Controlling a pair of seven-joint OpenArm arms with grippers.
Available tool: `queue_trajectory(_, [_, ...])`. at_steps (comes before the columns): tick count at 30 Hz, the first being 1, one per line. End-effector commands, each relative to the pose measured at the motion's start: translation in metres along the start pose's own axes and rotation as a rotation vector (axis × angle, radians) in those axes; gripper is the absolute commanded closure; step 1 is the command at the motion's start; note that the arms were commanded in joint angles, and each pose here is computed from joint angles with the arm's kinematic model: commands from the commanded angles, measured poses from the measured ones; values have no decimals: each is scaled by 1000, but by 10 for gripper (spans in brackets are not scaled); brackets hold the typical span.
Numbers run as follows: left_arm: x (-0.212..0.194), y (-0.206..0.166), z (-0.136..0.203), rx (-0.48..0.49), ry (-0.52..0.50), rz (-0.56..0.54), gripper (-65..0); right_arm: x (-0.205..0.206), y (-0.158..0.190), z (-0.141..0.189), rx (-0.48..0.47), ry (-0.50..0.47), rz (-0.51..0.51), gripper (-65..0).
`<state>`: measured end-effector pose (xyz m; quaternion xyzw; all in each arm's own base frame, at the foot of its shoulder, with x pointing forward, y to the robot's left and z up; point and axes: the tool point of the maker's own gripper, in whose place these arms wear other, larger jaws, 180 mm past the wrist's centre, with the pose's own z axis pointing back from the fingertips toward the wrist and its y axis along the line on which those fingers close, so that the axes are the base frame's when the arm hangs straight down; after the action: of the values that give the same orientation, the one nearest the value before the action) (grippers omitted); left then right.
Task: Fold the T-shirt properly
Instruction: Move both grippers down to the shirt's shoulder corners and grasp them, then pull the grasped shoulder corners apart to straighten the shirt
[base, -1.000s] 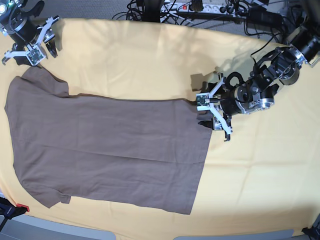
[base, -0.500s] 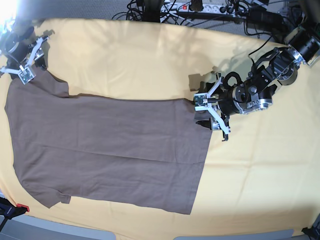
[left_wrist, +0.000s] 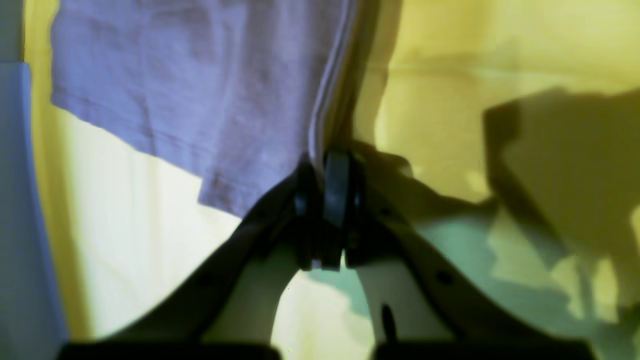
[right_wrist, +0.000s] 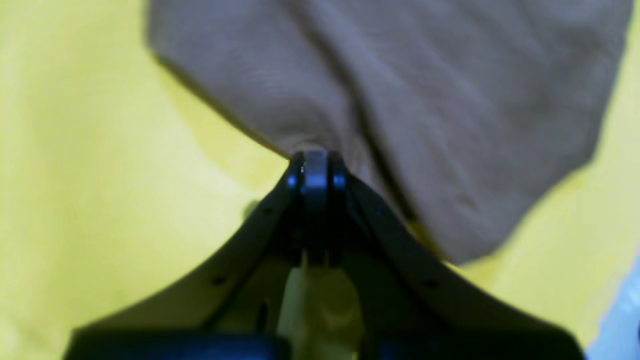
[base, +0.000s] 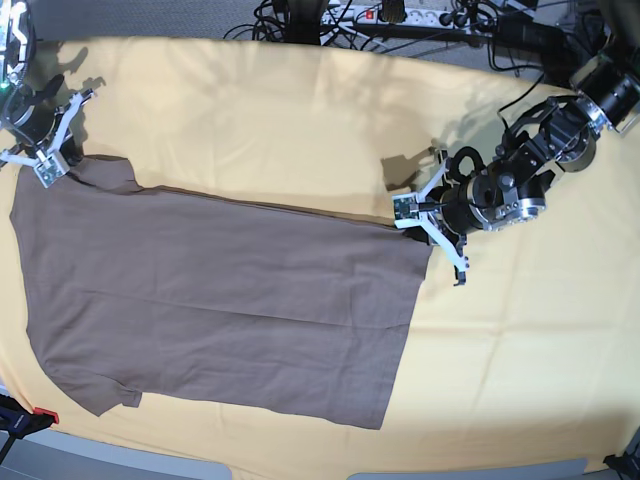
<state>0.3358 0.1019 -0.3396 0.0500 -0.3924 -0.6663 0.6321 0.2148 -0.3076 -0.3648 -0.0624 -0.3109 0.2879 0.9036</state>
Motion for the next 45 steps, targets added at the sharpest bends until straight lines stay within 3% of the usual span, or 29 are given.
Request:
queue_trajectory(1, [3,23,9,49,-7,-17,0,18,-8,8,-16,-40,34,0])
queue_trajectory(5, [13,25,23,27,-47,-9,0,35,-4,23,-20,-30,116,0])
queue_trajectory(10, [15,1,37,-111,-69,-15,0,42,11,39,-8,-26,195,0])
queue_trajectory(18, [15,-38,67,-336,-109,1,0,16,47,57,62,74,236,0])
queue_trajectory(23, [21,-61,83,-408,-143,69,0,-2,65,71,91,147,255,0])
queue_trajectory(33, [23,-126,129,-576,-131,60,0,-30,90,100,110,260,320,0])
queue_trajectory(41, [24,-136,150,-612,-92,-15,0,-55,92,122,61,367,346,0])
queue_trajectory(45, [26,-133,150,-604,-96,-23,0,-55,82,123,-1,372,371,0])
